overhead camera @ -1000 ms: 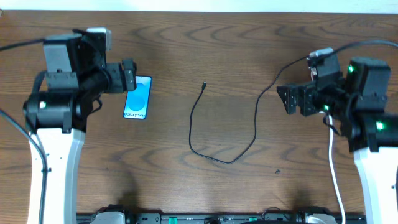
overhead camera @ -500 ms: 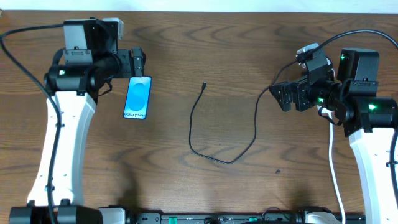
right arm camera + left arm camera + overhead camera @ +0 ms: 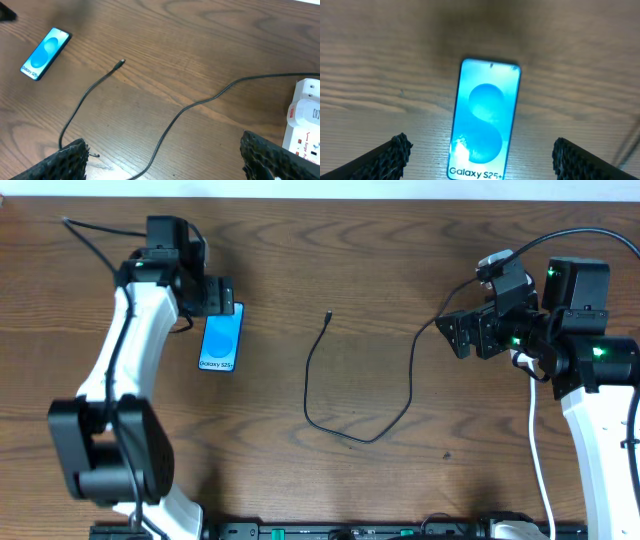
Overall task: Plug charger to phone and switch on socket
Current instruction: 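Move left gripper over the blue phone and lower onto it, then close left gripper on the phone's top edge and tilt it up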
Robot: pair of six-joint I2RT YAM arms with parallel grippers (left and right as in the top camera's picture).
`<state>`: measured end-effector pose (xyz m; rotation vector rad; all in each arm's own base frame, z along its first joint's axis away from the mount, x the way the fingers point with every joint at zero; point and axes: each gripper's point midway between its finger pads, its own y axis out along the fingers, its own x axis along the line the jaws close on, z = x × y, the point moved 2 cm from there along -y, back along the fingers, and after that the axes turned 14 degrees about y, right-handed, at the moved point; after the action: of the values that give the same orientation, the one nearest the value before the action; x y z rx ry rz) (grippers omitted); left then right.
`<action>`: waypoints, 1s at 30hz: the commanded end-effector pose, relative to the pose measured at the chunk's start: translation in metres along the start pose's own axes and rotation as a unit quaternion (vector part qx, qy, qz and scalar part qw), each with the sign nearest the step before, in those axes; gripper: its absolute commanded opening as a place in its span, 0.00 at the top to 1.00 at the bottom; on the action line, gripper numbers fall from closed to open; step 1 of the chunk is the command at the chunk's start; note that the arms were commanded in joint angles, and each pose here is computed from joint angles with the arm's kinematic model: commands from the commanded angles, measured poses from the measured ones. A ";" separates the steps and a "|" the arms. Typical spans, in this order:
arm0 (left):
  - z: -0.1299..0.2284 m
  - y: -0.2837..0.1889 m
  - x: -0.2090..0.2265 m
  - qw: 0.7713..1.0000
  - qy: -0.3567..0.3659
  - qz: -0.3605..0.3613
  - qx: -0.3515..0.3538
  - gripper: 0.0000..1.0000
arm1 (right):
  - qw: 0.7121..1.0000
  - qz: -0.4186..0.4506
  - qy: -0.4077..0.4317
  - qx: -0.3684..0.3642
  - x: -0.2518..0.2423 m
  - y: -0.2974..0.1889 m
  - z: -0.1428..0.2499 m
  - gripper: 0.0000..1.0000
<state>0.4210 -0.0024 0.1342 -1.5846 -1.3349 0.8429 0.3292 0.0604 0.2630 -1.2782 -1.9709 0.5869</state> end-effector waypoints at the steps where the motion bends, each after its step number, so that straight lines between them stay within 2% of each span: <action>1: 0.007 0.019 -0.003 0.999 0.002 -0.001 0.032 0.08 | 1.000 0.000 -0.010 -0.003 0.003 -0.002 -0.005 0.06; 15: 0.041 0.077 -0.015 0.992 -0.007 0.006 0.124 0.09 | 0.999 0.000 0.013 0.029 -0.005 0.017 0.003 0.05; 30: 0.048 0.094 -0.017 0.993 0.000 -0.004 0.116 0.09 | 0.999 0.000 0.014 0.031 -0.006 0.019 0.003 0.04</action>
<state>0.4170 -0.0130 0.0362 -1.4214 -1.1982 0.9464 0.3365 0.0598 0.2403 -1.2400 -1.9026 0.6291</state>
